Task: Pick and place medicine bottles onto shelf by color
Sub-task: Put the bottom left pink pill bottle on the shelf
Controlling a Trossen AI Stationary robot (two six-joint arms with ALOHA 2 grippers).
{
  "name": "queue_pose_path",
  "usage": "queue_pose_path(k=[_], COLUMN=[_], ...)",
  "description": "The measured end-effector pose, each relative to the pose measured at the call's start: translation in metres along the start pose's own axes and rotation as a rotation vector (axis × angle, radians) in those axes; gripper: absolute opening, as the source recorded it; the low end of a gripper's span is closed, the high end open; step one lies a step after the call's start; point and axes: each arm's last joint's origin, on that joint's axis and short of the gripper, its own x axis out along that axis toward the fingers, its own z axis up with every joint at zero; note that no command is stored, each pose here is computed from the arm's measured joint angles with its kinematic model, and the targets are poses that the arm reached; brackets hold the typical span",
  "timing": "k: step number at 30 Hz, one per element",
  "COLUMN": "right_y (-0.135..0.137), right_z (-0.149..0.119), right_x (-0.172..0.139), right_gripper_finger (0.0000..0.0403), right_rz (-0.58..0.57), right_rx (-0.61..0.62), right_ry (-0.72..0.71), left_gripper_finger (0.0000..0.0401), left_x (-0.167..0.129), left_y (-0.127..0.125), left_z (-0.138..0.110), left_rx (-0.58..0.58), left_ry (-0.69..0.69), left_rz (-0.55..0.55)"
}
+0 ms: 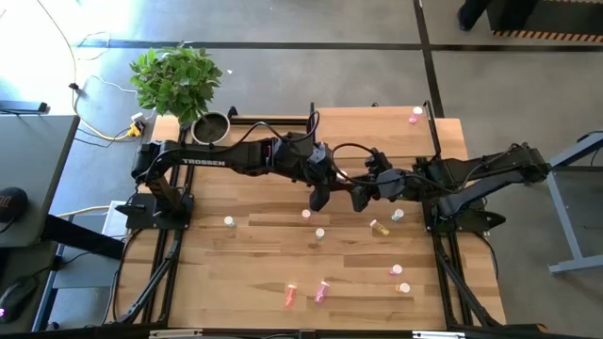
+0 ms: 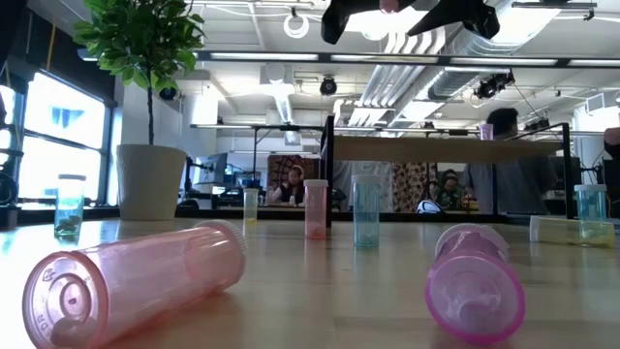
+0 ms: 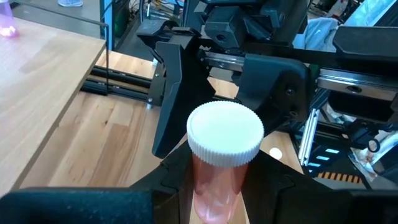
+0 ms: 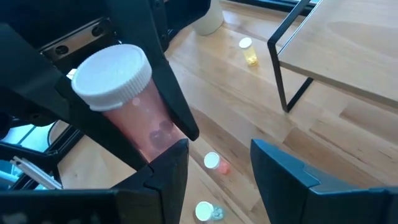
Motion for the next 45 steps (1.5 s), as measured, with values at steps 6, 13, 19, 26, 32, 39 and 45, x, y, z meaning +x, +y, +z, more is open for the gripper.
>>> queue_pose_path(k=[6, 13, 19, 26, 32, 39, 45], right_y=[-0.003, -0.010, -0.015, -0.016, -0.019, -0.027, -0.032], right_z=[0.001, 0.004, 0.011, 0.023, 0.036, 0.053, 0.061], right_x=[-0.007, -0.021, -0.038, -0.043, -0.040, -0.033, -0.029], right_gripper_finger=[0.0167, 0.0167, 0.0167, 0.0167, 0.0178, 0.0233, 0.0247], right_rz=[0.007, 0.011, 0.053, 0.082, 0.055, 0.155, 0.244], right_rx=[0.009, 0.008, -0.064, -0.281, -0.400, -0.510, -0.689], right_ry=[0.008, 0.013, -0.027, -0.119, -0.191, -0.182, -0.170], left_gripper_finger=[0.0095, 0.0095, 0.0095, 0.0095, 0.0095, 0.0095, 0.0095], left_x=[0.000, 0.000, 0.000, 0.000, 0.000, -0.001, 0.000], left_y=[0.001, 0.003, 0.006, 0.006, 0.006, 0.007, 0.008], left_z=[-0.001, -0.006, -0.011, -0.012, -0.012, -0.011, -0.007], left_rx=[-0.002, 0.008, 0.037, 0.043, 0.073, 0.077, 0.082], left_ry=[0.011, 0.052, 0.101, 0.111, 0.109, 0.095, 0.052], left_rz=[0.009, 0.041, 0.091, 0.093, 0.105, 0.166, 0.210])
